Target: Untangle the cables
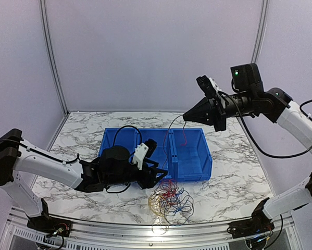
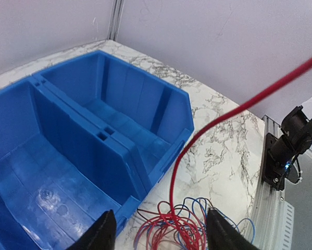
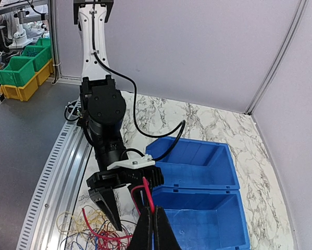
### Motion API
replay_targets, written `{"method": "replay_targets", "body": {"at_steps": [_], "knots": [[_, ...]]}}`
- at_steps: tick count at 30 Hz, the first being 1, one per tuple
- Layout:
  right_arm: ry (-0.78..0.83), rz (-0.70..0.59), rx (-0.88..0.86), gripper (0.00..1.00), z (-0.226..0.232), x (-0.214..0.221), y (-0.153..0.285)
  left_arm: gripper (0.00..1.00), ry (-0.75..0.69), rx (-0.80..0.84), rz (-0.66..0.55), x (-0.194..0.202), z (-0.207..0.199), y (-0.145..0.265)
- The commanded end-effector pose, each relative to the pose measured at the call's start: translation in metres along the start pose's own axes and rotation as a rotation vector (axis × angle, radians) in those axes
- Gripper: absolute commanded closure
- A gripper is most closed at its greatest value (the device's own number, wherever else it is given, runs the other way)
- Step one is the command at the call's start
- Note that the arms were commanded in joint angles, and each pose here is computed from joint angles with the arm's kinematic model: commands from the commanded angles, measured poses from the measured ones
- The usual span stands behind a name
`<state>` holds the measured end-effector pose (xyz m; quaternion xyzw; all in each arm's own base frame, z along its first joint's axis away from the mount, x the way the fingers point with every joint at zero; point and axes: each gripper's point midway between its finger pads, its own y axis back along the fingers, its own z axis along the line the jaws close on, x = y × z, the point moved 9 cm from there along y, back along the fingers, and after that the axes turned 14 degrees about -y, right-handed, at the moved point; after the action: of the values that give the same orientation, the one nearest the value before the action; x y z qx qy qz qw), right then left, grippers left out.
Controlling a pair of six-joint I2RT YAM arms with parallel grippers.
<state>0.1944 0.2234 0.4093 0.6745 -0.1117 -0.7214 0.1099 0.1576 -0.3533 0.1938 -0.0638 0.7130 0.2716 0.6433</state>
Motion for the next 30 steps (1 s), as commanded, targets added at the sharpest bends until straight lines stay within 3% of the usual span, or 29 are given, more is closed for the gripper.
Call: {"method": "replay_targets", "body": {"at_steps": [1,8,10,12,13,16,20,24,30], "knots": [[0.047,-0.034,0.018,1.00,0.008,-0.015,0.010,0.47,0.069,0.057,0.036,0.002,-0.002,-0.009],[0.041,-0.015,0.035,1.00,0.006,-0.004,0.008,0.91,0.072,0.049,0.029,0.000,0.000,-0.005],[0.034,0.005,0.050,1.00,0.003,0.007,0.004,0.99,0.068,0.029,0.007,-0.006,0.002,0.002],[0.023,0.036,0.066,1.00,-0.002,0.025,-0.003,1.00,0.064,0.005,-0.029,-0.015,0.004,0.013],[0.015,0.052,0.077,0.94,-0.004,0.035,-0.006,1.00,0.062,-0.010,-0.054,-0.022,0.006,0.020],[-0.018,0.099,0.084,0.61,-0.010,0.073,-0.019,1.00,0.051,-0.050,-0.124,-0.039,0.010,0.041],[-0.054,0.135,0.082,0.41,-0.011,0.119,-0.038,1.00,0.047,-0.091,-0.176,-0.052,0.015,0.063],[-0.070,0.164,0.034,0.34,-0.005,0.143,-0.058,1.00,0.045,-0.124,-0.195,-0.055,0.019,0.077],[-0.089,0.189,-0.009,0.33,0.000,0.159,-0.089,1.00,0.061,-0.142,-0.198,-0.052,0.022,0.086]]}}
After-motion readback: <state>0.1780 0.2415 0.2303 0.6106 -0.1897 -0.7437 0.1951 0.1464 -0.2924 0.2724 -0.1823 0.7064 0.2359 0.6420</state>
